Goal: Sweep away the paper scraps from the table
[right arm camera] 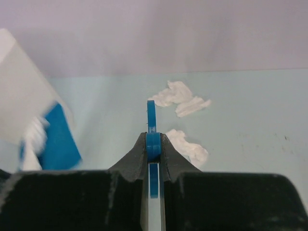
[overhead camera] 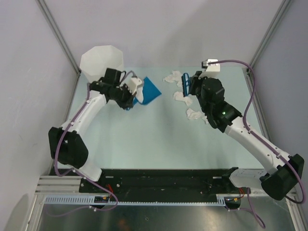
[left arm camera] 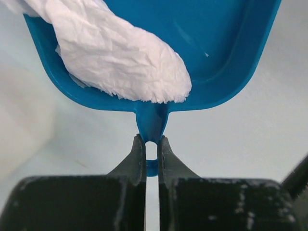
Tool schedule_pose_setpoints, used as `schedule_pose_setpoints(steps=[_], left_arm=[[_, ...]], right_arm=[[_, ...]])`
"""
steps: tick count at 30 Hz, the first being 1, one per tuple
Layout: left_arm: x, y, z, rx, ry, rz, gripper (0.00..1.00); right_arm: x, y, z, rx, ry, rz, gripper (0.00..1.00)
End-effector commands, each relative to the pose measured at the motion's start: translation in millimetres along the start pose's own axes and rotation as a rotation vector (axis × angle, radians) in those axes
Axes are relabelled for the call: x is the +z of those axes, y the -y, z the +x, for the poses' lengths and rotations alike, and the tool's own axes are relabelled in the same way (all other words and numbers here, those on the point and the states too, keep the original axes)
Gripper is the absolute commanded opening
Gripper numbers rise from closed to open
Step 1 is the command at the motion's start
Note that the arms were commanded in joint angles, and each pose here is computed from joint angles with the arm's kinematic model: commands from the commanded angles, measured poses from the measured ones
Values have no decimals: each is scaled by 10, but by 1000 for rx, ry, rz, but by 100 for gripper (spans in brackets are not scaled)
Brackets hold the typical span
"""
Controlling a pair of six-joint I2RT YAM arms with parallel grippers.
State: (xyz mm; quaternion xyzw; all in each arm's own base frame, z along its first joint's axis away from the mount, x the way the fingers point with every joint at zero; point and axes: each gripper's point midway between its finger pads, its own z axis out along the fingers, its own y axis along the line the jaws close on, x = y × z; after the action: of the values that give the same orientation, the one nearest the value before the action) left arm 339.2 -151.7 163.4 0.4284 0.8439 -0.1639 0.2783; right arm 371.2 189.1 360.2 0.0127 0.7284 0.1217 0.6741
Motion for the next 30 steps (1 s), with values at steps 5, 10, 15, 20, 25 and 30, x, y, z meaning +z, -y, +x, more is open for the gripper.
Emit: schedule_pose_setpoints(steps=[5,10,15,20,25,30], left_arm=[[-1021,-489,-862,-19,208,-330,0],[-1581,-748,-1083,-57,276,-419,0],[-2061,-1129,-1145,-117,291,-557,0],[-2482,-1593,-1018,-134,193,-832,0],[-2875,-1947,-697,-187,-11,-1154,0],[-2961,-1955,-777,-91,-160,-1313,0]], right_arm=[[-115,281,418,-66,-100,70,0],[-166,297,490,-78,-124,59,0],[-186,263,510,-80,-132,33,0],[-170,216,596,-89,-151,5,0],[-144,89,725,-99,-177,-42,0],[-145,-3,743,-116,-171,-62,0]])
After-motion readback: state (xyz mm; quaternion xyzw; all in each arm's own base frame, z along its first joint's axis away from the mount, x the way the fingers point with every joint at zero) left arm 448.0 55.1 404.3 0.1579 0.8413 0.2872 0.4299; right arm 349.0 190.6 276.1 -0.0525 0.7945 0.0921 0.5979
